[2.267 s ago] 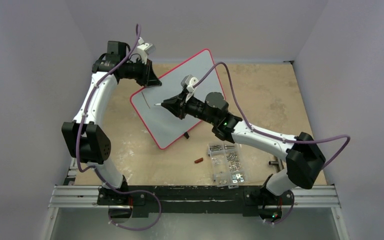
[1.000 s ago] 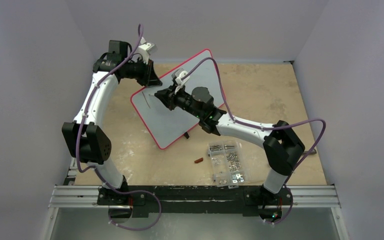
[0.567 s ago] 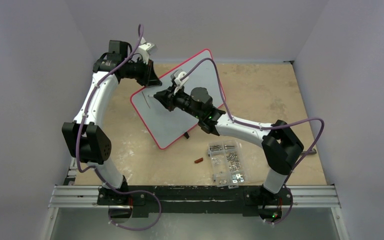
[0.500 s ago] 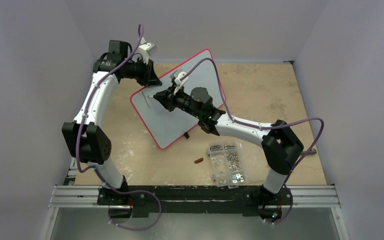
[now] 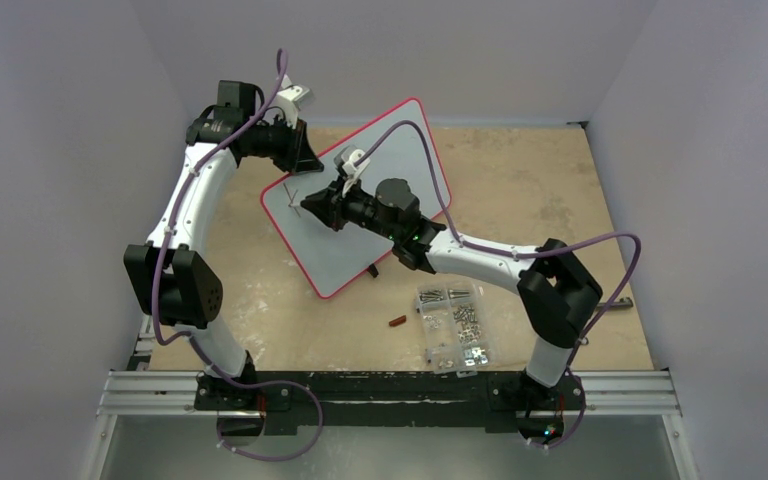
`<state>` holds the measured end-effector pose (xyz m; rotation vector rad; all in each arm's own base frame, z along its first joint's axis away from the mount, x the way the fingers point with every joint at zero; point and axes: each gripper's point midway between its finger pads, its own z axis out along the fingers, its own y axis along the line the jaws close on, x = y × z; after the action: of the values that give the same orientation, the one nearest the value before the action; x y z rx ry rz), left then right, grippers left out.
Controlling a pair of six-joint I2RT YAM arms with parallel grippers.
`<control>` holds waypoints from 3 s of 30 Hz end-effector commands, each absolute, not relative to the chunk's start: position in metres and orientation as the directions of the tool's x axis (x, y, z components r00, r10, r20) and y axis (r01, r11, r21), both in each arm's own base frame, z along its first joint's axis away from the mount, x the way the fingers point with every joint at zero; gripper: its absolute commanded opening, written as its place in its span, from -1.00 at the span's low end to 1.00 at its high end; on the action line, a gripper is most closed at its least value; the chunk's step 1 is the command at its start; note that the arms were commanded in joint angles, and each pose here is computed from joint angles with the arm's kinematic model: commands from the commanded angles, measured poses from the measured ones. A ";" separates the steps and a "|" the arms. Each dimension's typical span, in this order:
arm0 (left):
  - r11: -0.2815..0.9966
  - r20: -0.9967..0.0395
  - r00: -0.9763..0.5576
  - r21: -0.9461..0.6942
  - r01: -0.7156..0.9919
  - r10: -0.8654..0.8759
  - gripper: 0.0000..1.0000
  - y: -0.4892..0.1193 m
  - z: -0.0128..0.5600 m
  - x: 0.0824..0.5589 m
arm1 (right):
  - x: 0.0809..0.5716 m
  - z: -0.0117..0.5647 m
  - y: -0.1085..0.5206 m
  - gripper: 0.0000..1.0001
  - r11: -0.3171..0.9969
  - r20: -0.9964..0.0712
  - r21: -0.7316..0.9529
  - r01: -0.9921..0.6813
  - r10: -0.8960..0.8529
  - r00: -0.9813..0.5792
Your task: Write a sentence on the whiteboard
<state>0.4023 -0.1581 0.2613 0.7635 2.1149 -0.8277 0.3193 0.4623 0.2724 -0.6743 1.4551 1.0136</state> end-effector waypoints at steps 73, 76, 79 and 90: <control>0.611 -0.763 -0.519 -0.211 0.763 0.385 -1.00 -0.159 0.252 0.385 | 0.340 0.321 0.420 -1.00 0.557 -0.978 0.123 -0.822 0.211 -0.004; 0.611 -0.762 -0.520 -0.212 0.763 0.386 -1.00 -0.159 0.252 0.385 | 0.339 0.325 0.421 -1.00 0.546 -0.975 0.124 -0.828 0.223 0.001; 0.610 -0.762 -0.521 -0.213 0.763 0.385 -1.00 -0.159 0.252 0.384 | 0.338 0.327 0.423 -1.00 0.535 -0.973 0.130 -0.835 0.231 -0.003; 0.610 -0.764 -0.516 -0.207 0.765 0.388 -1.00 -0.158 0.253 0.384 | 0.346 0.311 0.430 -1.00 0.545 -0.978 0.152 -0.825 0.205 -0.045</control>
<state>0.3944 -0.1631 0.2667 0.7943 2.1107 -0.7952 0.3415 0.4277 0.2895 -0.6111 1.4181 0.9063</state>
